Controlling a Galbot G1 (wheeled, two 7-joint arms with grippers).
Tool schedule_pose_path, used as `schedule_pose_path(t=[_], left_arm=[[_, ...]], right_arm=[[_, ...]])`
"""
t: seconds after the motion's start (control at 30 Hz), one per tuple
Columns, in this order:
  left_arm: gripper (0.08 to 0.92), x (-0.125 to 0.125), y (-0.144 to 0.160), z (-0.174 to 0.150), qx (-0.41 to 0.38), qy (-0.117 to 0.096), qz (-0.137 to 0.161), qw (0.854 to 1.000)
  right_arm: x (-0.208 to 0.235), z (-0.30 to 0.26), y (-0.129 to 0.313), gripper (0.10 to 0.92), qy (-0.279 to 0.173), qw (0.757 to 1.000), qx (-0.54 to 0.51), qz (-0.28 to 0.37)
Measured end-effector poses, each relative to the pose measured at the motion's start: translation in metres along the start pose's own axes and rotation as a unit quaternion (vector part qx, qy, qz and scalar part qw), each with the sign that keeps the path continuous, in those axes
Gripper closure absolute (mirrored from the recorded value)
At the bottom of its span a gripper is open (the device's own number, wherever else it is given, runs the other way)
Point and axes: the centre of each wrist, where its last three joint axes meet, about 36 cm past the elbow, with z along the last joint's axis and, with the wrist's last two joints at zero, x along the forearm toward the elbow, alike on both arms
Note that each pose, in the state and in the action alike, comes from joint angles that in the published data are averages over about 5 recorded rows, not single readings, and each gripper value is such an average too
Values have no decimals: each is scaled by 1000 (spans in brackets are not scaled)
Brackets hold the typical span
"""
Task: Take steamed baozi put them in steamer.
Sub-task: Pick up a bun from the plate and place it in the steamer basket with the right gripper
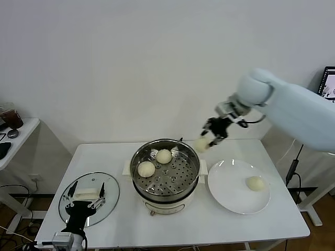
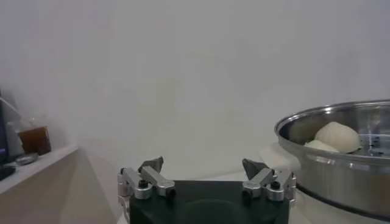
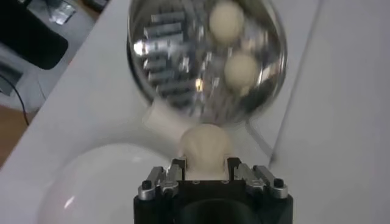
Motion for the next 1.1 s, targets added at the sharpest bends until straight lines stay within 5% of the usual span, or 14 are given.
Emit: schedule_pose_path(t=[0.33, 0.87, 1.1], left_arm=[[177, -1, 5, 2, -3, 2, -8, 1000], [177, -5, 5, 9, 0, 8, -12, 1000], [177, -6, 4, 11, 1, 10, -13, 1000]], right_arm=[[-69, -65, -44, 563, -3, 984, 172, -53], [-139, -95, -40, 528, -8, 945, 309, -105], [-151, -104, -38, 408, -13, 934, 337, -114]])
